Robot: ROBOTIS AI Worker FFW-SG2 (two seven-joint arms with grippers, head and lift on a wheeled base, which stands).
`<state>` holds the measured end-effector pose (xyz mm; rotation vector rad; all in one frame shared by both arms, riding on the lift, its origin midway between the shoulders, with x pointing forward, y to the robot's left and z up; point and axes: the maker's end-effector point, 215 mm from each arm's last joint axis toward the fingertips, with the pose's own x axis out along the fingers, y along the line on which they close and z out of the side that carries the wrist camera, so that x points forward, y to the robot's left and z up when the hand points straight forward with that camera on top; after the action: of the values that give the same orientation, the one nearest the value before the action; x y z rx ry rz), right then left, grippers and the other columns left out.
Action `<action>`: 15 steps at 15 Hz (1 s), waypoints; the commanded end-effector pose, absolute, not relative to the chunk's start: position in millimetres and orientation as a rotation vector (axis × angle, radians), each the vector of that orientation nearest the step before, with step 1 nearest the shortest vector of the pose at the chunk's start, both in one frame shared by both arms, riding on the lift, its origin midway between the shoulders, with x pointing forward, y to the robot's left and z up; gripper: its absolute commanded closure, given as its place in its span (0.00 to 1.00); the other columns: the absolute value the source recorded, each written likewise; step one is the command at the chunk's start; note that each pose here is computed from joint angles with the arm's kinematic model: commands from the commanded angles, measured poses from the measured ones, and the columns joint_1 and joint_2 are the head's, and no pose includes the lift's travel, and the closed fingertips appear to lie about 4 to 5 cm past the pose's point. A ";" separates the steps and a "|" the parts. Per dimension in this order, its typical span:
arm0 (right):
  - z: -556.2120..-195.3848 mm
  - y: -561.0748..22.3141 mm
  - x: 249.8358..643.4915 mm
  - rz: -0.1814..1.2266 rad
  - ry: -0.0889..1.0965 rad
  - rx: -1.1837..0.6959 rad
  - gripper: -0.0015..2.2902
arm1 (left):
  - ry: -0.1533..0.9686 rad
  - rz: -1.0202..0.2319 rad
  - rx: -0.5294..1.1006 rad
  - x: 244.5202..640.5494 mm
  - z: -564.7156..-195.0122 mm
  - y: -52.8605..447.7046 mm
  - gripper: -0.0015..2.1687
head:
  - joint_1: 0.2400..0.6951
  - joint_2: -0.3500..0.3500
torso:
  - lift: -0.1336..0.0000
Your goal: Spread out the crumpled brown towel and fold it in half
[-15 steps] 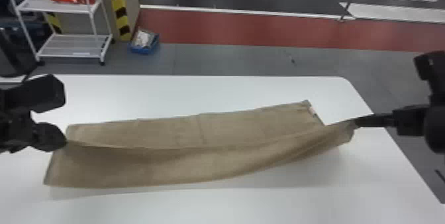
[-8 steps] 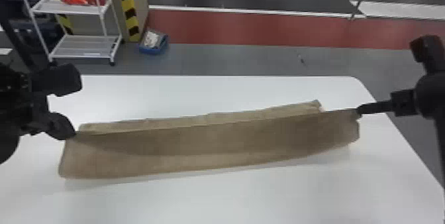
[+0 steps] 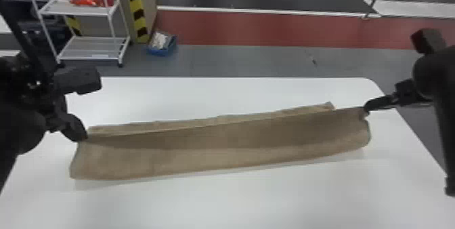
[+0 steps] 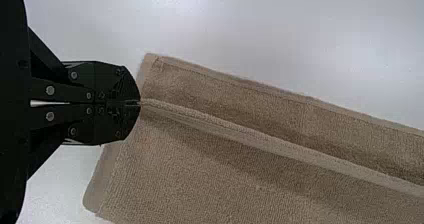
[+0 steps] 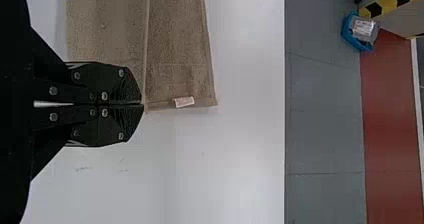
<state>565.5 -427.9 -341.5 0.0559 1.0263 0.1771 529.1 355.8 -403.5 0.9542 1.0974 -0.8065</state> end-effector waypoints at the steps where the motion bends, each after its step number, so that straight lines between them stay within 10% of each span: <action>1: -333.2 -418.9 576.5 0.193 1.020 0.052 0.72 | 1.124 -0.813 0.953 527.3 -409.1 355.8 0.67 | 1.00 0.40 | 0.07; 15: -344.3 -414.3 607.1 0.269 1.145 -0.183 0.72 | 1.160 -0.775 0.975 537.0 -409.5 352.1 0.67 | 1.00 0.41 | 0.07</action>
<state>604.6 -417.8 -343.1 -0.1668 1.1311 0.2572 533.4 353.6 -416.0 0.9740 1.1648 -0.7741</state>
